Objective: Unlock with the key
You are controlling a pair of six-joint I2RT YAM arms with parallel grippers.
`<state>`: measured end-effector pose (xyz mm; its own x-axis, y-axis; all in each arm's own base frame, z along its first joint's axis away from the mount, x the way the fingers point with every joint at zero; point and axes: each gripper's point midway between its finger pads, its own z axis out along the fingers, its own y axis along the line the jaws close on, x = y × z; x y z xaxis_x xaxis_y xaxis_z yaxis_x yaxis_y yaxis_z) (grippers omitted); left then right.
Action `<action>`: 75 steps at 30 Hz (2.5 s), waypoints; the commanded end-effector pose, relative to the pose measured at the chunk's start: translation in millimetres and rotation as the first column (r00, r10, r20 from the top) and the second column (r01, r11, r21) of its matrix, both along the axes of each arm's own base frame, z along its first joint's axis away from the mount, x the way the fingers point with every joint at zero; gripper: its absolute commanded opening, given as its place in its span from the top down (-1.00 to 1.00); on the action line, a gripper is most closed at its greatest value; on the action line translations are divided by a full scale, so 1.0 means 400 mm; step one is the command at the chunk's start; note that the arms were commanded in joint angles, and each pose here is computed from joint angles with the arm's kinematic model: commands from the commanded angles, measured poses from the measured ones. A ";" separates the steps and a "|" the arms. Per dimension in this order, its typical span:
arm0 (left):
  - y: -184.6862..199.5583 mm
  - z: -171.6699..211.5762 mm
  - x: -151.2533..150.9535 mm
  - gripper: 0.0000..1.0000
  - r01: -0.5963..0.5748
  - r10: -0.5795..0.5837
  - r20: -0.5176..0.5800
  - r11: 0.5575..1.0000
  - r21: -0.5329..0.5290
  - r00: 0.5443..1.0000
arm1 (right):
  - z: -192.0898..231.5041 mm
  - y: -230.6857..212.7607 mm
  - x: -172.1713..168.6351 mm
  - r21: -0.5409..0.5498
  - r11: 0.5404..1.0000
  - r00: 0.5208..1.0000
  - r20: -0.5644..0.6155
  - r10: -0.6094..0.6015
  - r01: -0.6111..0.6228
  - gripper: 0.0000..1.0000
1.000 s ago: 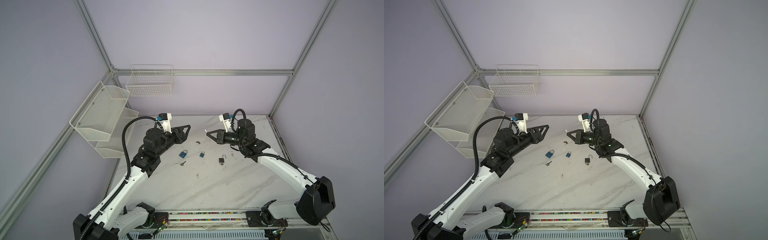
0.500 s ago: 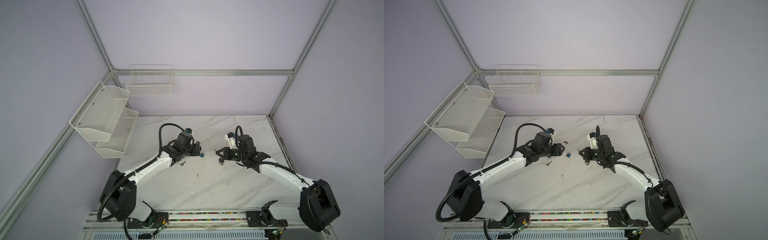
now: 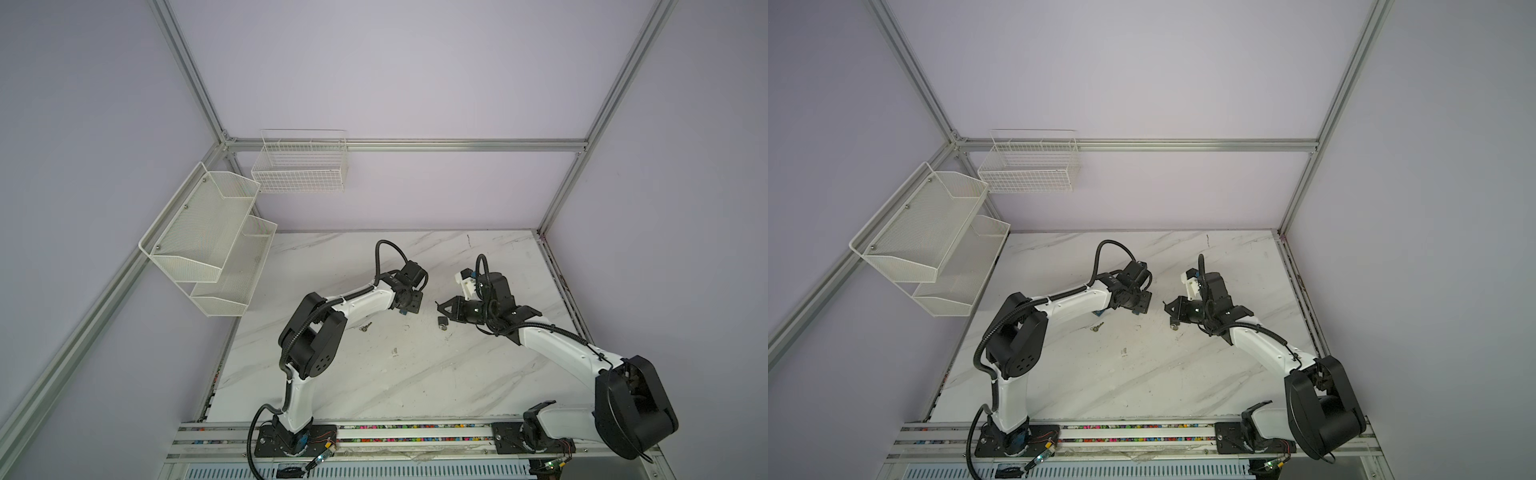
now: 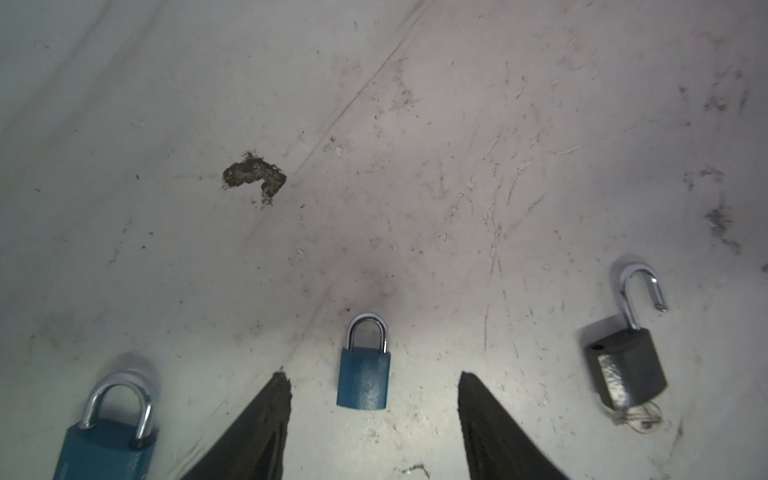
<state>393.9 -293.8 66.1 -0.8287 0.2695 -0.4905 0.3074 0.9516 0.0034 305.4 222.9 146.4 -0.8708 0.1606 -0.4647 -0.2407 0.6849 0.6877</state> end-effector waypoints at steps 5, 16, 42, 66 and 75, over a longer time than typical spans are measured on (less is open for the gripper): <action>-0.019 0.027 0.033 -0.24 0.020 -0.022 0.024 0.997 0.074 0.999 | 0.015 0.008 -0.009 0.030 0.999 0.999 0.006 0.038 -0.038 1.00; -0.039 -0.013 0.009 -0.07 0.008 -0.003 -0.047 0.995 0.100 0.999 | 0.010 0.007 -0.007 0.023 0.999 0.999 0.002 0.045 -0.045 1.00; 0.008 -0.067 -0.015 0.27 -0.211 0.228 -0.098 0.965 0.157 0.969 | 0.010 0.007 -0.010 0.018 0.998 0.998 0.013 0.061 -0.062 1.00; 0.014 -0.113 -0.048 0.41 -0.277 0.301 -0.184 0.950 0.146 0.936 | 0.009 0.005 -0.009 0.016 0.997 0.997 0.020 0.070 -0.070 1.00; 0.019 -0.077 -0.036 0.55 -0.337 0.344 -0.176 0.939 0.068 0.922 | 0.012 -0.004 -0.009 -0.003 0.998 0.998 0.023 0.058 -0.058 1.00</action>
